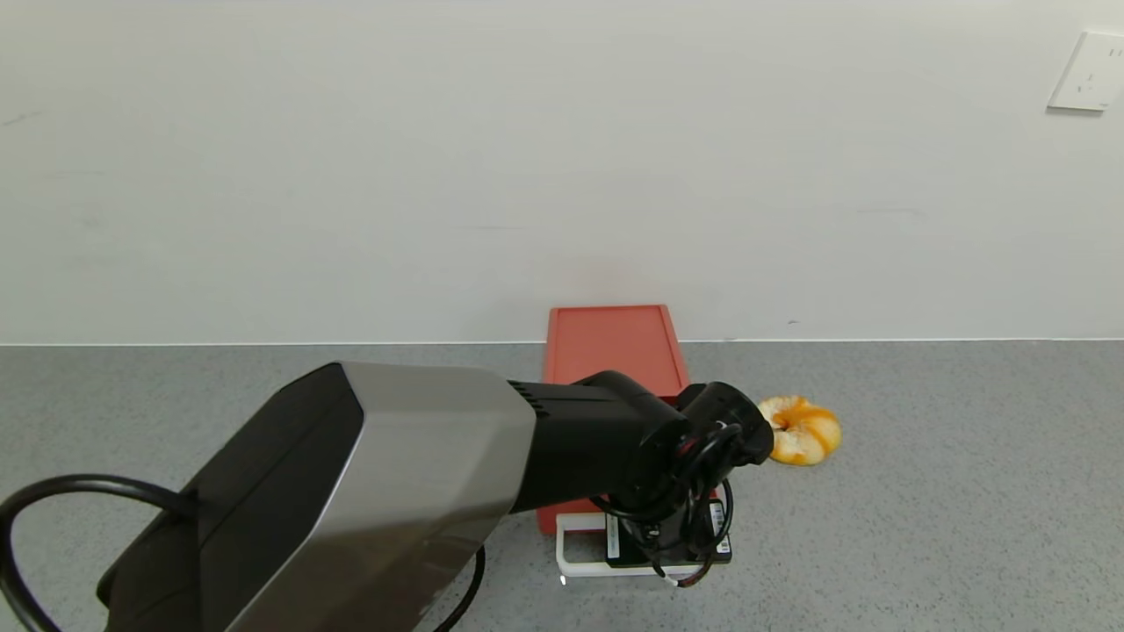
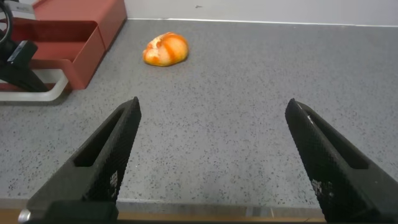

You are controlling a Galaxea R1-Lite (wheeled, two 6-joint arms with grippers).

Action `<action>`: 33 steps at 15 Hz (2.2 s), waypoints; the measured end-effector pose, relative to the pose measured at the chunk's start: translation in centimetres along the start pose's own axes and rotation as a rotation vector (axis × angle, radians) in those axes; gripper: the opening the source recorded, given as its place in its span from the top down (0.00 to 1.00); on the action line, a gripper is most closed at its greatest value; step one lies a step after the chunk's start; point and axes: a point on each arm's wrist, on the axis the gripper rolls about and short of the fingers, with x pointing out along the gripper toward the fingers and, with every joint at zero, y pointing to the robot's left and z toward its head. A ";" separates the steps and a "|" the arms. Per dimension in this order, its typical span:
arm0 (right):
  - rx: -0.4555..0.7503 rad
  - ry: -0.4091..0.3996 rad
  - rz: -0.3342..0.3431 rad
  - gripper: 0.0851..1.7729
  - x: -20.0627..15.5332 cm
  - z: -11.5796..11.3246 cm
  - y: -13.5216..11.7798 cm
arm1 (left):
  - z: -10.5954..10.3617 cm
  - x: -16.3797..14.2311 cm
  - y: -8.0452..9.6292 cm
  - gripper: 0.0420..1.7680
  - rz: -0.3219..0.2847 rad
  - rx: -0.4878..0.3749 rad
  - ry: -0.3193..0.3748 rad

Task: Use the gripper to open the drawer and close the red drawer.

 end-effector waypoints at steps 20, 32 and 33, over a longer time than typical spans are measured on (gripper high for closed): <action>0.000 0.000 0.000 0.04 0.0 0.0 0.0 | -1.0 -0.5 0.0 0.96 -0.002 0.017 0.025; 0.000 0.000 0.000 0.04 0.0 0.0 0.0 | -0.8 -3.7 0.3 0.96 -0.015 0.027 0.008; 0.000 0.000 0.000 0.04 0.0 0.0 0.0 | -0.8 -4.4 0.3 0.96 -0.023 0.030 -0.002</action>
